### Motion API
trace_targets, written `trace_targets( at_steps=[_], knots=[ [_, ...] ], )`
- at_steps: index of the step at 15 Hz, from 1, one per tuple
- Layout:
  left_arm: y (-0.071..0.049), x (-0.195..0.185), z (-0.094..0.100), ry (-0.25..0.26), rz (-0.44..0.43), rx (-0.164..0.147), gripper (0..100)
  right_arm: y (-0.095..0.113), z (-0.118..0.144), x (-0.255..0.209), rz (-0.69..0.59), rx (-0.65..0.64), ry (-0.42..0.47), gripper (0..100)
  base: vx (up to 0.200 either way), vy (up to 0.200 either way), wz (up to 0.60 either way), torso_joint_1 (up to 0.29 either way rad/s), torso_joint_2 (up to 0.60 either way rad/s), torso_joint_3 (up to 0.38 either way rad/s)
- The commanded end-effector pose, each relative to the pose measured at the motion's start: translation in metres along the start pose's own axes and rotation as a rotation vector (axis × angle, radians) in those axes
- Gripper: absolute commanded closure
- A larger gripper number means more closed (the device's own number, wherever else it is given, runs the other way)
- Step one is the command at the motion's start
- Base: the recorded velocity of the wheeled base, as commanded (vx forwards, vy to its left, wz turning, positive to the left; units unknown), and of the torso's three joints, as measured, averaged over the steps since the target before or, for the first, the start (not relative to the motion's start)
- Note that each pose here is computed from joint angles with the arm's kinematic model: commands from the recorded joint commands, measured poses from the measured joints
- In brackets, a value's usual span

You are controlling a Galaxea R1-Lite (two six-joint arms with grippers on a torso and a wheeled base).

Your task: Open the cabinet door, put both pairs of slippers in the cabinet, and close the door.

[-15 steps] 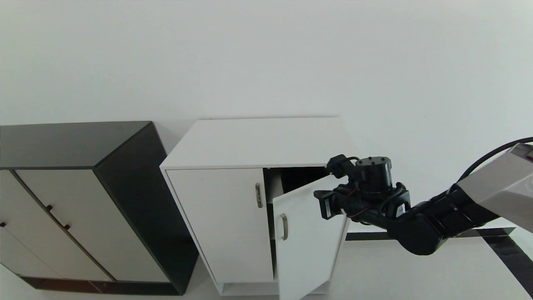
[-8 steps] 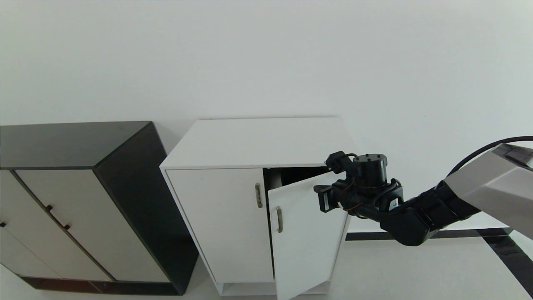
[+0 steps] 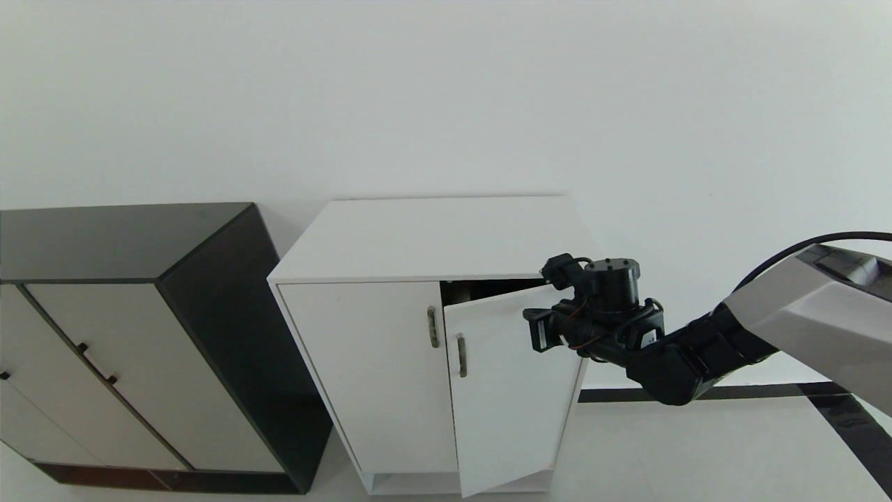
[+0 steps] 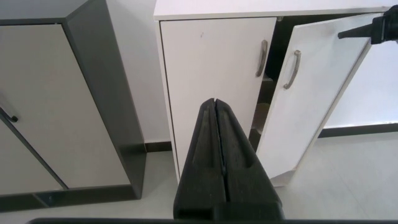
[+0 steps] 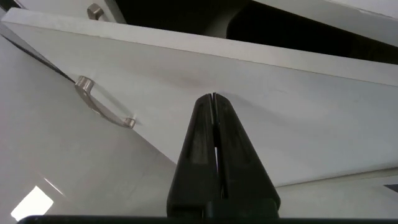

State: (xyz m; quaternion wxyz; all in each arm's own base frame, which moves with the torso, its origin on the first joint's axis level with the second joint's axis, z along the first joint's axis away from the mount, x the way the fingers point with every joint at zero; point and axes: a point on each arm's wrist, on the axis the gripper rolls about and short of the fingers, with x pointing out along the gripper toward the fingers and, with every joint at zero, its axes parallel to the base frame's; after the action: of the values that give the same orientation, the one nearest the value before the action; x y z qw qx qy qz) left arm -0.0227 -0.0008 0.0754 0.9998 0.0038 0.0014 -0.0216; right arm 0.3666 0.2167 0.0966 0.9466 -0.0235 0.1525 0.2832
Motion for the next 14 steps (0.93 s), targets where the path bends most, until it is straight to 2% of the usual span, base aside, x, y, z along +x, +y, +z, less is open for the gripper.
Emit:
trace_targets(
  at_steps=[1,14],
  knots=[
    [0.0,0.0,0.0,-0.001,0.0,0.0,100,-0.002,-0.005,0.007,-0.003,0.003,0.009,100,0.0,0.0,0.0,0.0,0.0,0.0],
    [0.0,0.0,0.0,0.0,0.0,0.0,100,-0.018,-0.01,0.022,-0.035,0.019,0.004,100,0.0,0.0,0.0,0.0,0.0,0.0]
  ],
)
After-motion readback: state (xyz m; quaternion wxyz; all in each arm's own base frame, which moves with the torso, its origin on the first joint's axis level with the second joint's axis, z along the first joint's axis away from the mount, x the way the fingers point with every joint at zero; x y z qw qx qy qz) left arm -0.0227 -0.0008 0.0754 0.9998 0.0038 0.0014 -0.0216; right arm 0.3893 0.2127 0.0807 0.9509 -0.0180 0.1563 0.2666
